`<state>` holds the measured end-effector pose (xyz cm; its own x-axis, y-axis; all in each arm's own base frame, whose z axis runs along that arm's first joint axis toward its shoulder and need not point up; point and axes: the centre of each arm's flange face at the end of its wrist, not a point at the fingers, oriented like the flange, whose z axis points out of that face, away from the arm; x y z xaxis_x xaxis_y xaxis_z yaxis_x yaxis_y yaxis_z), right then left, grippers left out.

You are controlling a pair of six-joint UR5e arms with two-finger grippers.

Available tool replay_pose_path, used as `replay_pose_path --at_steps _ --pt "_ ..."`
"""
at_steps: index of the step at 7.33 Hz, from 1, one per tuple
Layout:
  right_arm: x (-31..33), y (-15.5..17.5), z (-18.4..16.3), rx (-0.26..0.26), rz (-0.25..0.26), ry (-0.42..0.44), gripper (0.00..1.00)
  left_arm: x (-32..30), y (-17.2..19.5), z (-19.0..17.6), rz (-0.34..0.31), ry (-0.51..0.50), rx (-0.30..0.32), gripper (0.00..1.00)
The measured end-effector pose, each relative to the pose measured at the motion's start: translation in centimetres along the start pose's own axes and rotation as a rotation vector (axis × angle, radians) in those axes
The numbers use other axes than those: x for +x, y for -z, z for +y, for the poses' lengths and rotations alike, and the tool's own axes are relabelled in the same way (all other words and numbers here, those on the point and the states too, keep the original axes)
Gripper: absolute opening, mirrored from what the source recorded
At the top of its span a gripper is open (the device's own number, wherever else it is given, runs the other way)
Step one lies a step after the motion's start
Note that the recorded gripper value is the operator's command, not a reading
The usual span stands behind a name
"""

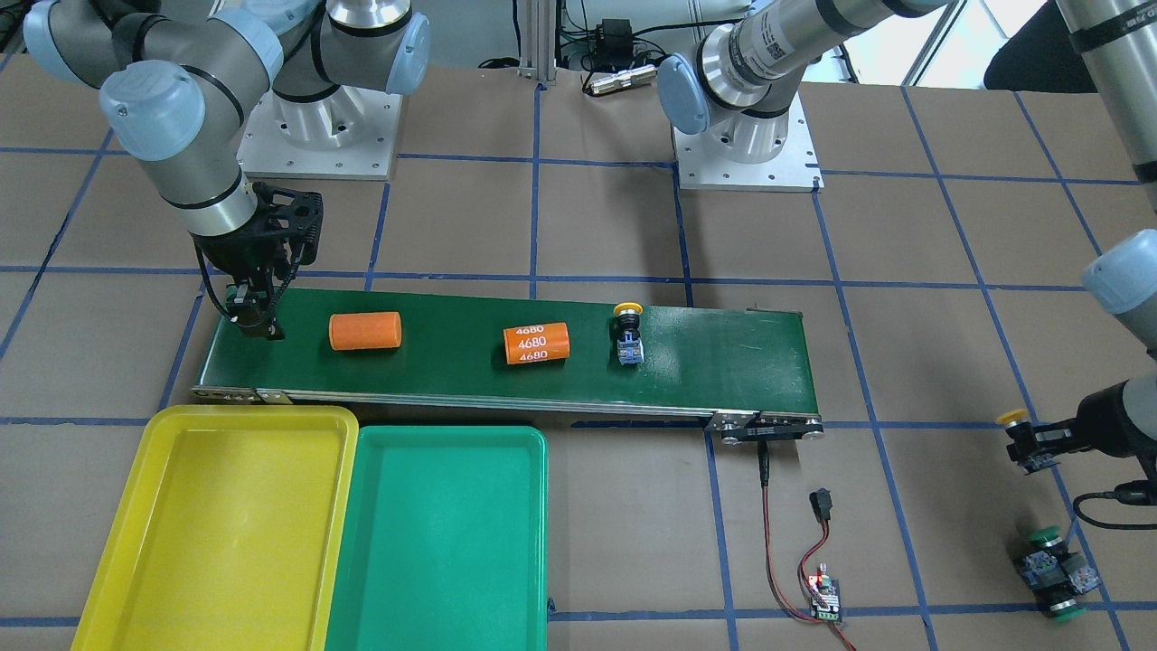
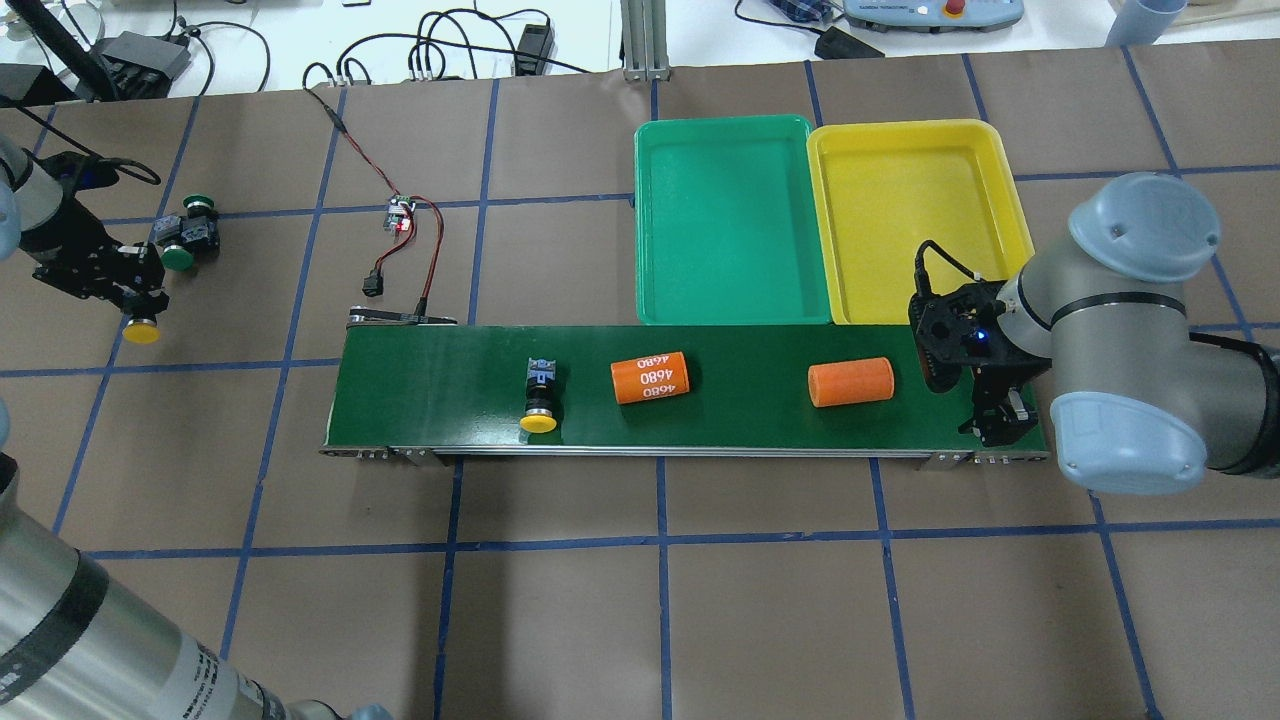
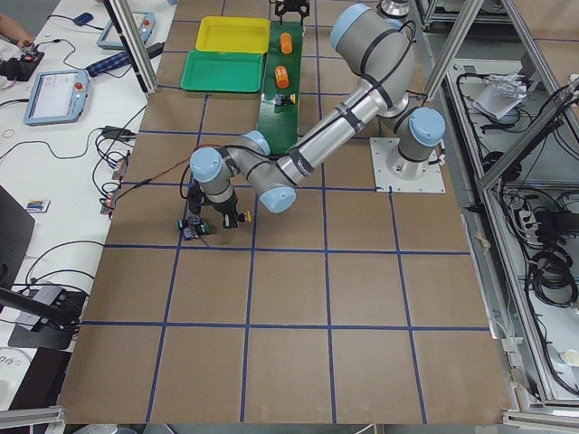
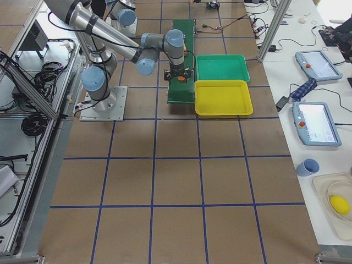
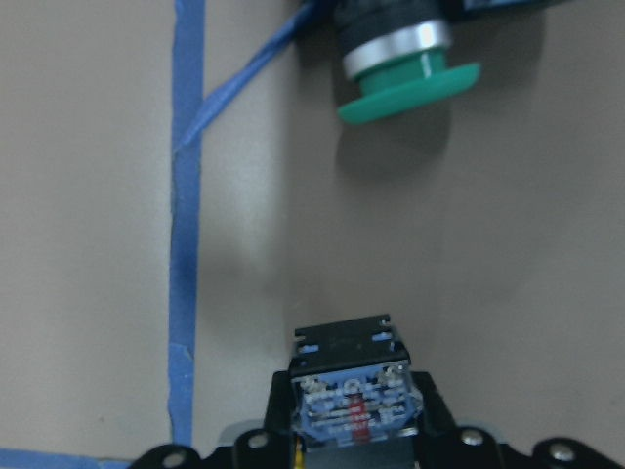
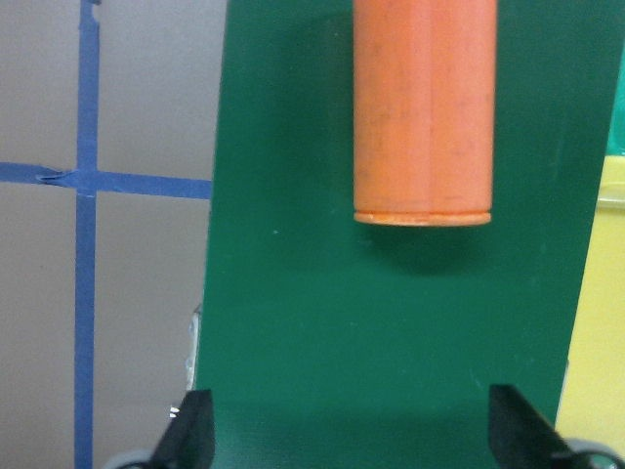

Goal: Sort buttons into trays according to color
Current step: 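Grasp another yellow-capped push button with the left gripper, then place the second yellow-capped button on the belt and withdraw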

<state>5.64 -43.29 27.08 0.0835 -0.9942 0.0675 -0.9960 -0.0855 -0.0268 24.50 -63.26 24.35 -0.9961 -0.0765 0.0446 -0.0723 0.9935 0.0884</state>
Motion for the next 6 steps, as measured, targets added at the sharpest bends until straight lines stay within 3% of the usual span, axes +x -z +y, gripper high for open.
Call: replay_pose_path --at_steps 1,3,6 --pt "0.0 0.0 0.0 0.0 0.0 0.0 1.0 6.0 2.4 0.7 0.051 -0.032 -0.001 0.0" --pt "0.0 0.0 0.0 0.0 0.0 0.0 1.0 18.6 4.5 3.4 0.084 -0.09 -0.019 0.0" --pt "0.0 0.0 0.0 0.0 0.001 0.0 1.0 32.1 2.5 9.7 0.076 -0.089 -0.086 0.0"
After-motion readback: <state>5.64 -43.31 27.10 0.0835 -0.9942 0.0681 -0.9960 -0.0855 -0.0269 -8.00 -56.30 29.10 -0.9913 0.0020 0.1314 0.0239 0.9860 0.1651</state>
